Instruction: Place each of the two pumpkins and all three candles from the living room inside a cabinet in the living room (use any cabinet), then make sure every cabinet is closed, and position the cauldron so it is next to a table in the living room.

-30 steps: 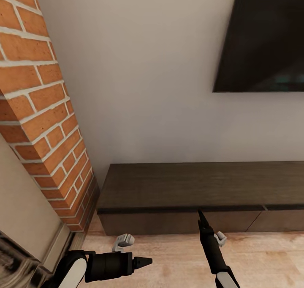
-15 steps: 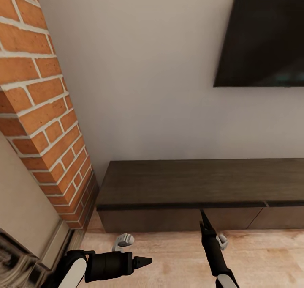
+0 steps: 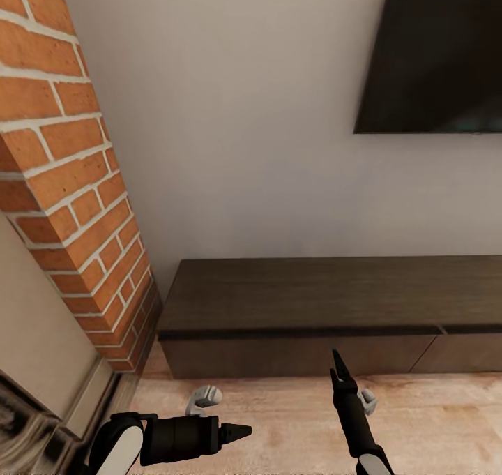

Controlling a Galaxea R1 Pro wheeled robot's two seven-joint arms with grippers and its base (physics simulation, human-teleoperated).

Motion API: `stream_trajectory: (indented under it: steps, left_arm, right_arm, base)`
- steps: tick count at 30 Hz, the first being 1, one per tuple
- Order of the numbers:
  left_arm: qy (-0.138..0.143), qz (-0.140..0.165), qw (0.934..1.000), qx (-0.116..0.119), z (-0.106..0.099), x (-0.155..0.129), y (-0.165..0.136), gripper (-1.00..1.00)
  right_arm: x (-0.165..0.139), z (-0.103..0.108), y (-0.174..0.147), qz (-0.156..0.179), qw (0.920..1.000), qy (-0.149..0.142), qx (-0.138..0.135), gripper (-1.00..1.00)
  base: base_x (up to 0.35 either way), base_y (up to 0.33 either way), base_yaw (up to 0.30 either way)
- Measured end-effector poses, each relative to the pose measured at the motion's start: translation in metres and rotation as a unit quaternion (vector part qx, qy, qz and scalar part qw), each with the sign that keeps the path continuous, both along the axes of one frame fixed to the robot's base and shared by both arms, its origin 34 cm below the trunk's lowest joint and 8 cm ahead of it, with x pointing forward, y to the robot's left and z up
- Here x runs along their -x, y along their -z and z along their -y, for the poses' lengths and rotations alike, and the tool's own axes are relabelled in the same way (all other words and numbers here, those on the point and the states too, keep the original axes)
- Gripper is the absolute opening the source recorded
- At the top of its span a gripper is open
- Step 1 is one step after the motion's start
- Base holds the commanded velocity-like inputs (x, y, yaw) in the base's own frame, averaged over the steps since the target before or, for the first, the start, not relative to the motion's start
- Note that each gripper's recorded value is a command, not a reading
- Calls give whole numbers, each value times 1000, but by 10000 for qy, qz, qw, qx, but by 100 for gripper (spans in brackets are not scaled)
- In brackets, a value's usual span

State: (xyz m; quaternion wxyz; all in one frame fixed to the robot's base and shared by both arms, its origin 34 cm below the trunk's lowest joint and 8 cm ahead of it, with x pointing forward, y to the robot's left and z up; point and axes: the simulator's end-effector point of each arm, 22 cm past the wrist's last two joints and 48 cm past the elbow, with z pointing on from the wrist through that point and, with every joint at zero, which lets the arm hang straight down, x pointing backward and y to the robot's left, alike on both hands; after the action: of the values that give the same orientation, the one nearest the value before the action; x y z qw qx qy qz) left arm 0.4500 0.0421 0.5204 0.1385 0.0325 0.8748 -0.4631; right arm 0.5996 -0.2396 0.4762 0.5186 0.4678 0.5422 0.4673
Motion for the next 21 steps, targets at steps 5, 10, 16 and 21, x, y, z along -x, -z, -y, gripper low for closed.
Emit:
stream_trajectory:
  steps: [5,10,16,21]
  left_arm:
    - [2,0,10000,-3,0,3,11,100]
    - [3,0,10000,0,0,6,22,100]
    - [4,2,10000,0,0,9,35,100]
    - [9,1,10000,0,1,12,47,100]
  right_arm:
    - [3,0,11,-1,10000,0,0,100]
    - [5,0,22,6,10000,0,2,100]
    - [9,2,33,48,10000,-8,18,100]
    - [12,-3,27,445,9989,-126,-19,100]
  base:
    - [0,0,0]
    - [0,0,0]
    - [0,0,0]
    - [0,0,0]
